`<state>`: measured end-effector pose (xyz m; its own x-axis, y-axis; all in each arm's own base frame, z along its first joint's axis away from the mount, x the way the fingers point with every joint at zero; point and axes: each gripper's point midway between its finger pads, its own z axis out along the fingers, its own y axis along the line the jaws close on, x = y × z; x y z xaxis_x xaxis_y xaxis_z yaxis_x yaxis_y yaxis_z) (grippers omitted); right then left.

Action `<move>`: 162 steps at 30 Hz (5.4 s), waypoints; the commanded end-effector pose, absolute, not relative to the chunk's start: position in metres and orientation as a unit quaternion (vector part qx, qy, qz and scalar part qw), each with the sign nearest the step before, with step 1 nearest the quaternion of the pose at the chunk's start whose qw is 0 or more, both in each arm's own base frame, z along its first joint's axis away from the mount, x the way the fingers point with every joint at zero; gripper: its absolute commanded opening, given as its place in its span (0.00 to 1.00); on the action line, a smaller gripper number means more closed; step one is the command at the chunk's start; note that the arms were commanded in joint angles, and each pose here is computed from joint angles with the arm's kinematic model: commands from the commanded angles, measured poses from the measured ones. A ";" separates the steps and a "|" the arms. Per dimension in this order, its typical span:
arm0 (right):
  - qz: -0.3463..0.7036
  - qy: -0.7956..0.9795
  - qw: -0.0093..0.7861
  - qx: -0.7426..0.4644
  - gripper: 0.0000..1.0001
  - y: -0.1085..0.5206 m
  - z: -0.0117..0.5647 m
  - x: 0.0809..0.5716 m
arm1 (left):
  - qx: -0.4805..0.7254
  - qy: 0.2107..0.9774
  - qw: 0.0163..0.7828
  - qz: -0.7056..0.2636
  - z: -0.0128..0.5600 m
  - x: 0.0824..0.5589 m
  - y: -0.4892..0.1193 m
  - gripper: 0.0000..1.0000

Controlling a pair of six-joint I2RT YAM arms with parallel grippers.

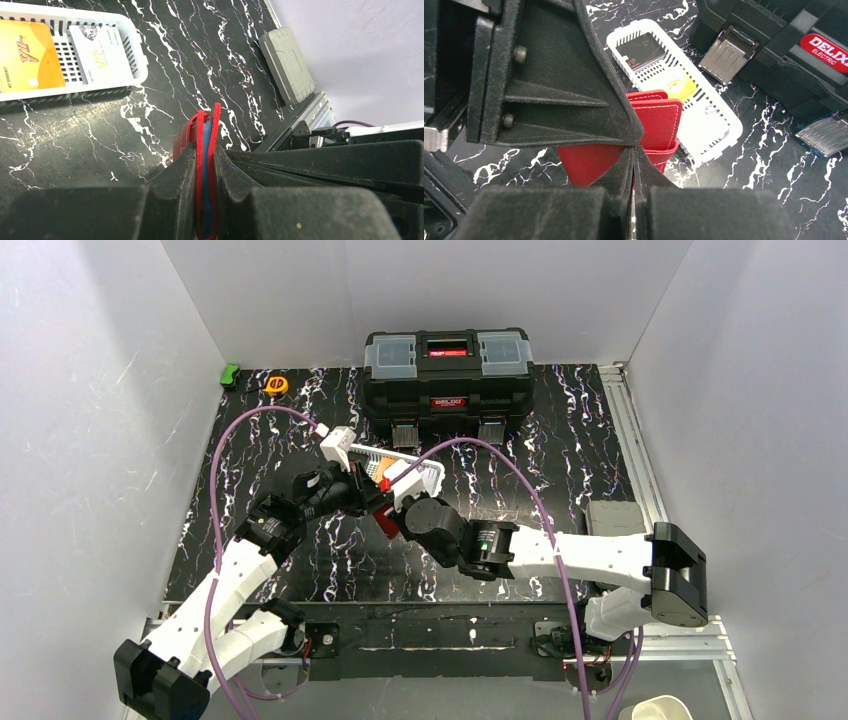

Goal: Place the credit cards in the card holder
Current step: Open the card holder at the center of the board.

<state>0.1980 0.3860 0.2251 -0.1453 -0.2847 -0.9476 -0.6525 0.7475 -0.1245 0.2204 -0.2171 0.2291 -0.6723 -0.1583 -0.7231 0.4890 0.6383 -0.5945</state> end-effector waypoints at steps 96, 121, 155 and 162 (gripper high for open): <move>0.338 0.888 0.312 0.016 0.34 0.401 0.263 0.271 | 0.293 0.689 0.563 -0.351 0.277 0.225 -0.234 0.00; 0.261 0.884 0.368 -0.125 0.01 0.365 0.236 0.253 | 0.301 0.684 0.575 -0.333 0.281 0.224 -0.228 0.00; 0.168 0.802 0.376 -0.433 0.01 0.302 0.228 0.167 | 0.513 0.589 0.588 -0.210 0.266 0.209 -0.214 0.00; 0.179 0.816 0.423 -0.350 0.31 0.306 0.261 0.186 | 0.462 0.599 0.619 -0.211 0.283 0.224 -0.211 0.00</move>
